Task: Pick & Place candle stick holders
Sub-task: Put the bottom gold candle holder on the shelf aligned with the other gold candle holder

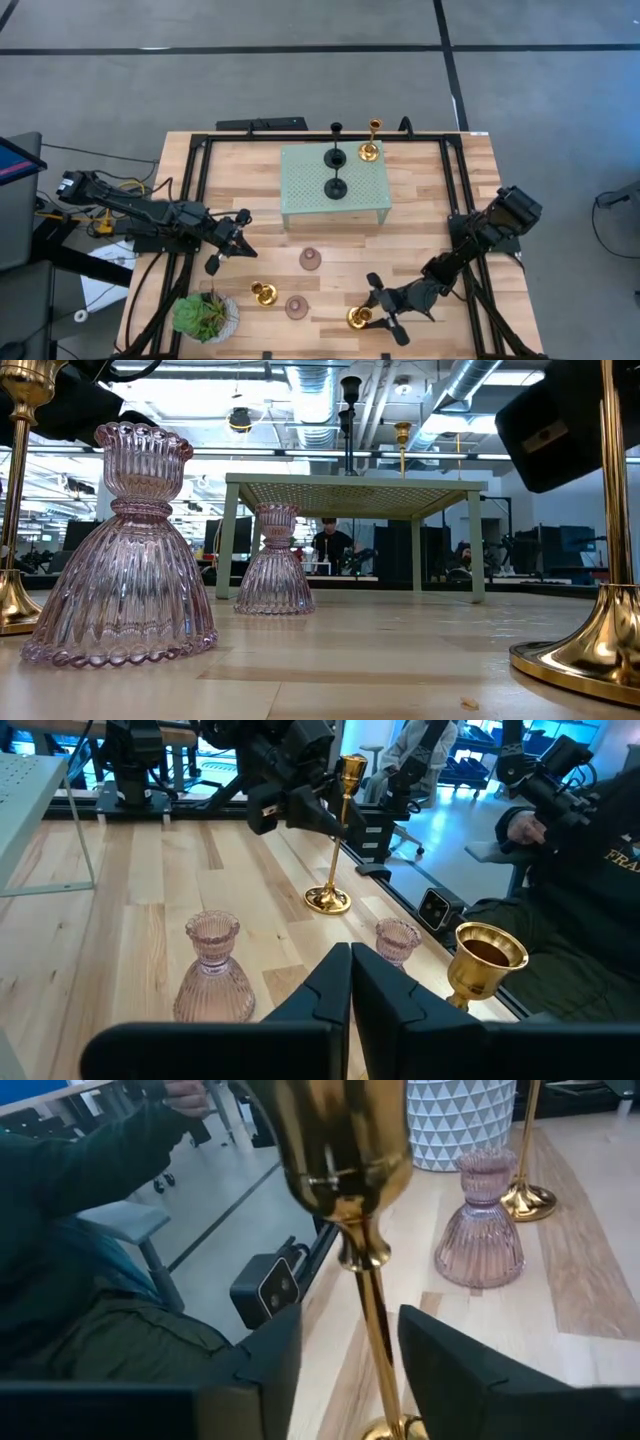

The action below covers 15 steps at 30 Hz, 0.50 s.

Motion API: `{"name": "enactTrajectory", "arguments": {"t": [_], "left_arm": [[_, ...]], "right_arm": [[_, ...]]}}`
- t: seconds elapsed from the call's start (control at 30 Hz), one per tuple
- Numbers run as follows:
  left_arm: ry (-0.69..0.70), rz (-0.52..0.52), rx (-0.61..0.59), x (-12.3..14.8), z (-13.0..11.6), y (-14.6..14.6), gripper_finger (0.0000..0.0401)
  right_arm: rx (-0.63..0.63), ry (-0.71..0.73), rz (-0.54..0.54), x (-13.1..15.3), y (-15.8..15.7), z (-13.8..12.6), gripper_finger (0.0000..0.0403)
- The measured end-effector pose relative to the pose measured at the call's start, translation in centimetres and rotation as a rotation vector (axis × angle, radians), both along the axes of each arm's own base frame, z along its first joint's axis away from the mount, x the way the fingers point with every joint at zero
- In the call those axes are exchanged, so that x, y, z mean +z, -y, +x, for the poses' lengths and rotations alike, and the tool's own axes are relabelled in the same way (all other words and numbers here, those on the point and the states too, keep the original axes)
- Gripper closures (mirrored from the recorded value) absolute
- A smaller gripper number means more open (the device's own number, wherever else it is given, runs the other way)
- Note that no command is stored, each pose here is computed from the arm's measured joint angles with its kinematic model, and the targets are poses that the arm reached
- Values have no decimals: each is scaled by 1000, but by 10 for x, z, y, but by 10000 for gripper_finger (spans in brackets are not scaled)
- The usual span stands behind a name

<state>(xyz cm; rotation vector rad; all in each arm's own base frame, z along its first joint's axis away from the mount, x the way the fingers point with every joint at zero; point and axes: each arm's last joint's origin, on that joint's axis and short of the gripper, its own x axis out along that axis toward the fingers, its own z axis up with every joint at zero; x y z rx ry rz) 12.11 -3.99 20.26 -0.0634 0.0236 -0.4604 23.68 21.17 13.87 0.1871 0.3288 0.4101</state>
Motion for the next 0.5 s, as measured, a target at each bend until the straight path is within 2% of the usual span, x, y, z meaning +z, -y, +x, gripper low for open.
{"name": "enactTrajectory", "arguments": {"t": [0.5], "left_arm": [[1, 0, 0, 0, 0, 0, 390]], "right_arm": [[1, 5, 1, 1, 0, 0, 375]]}}
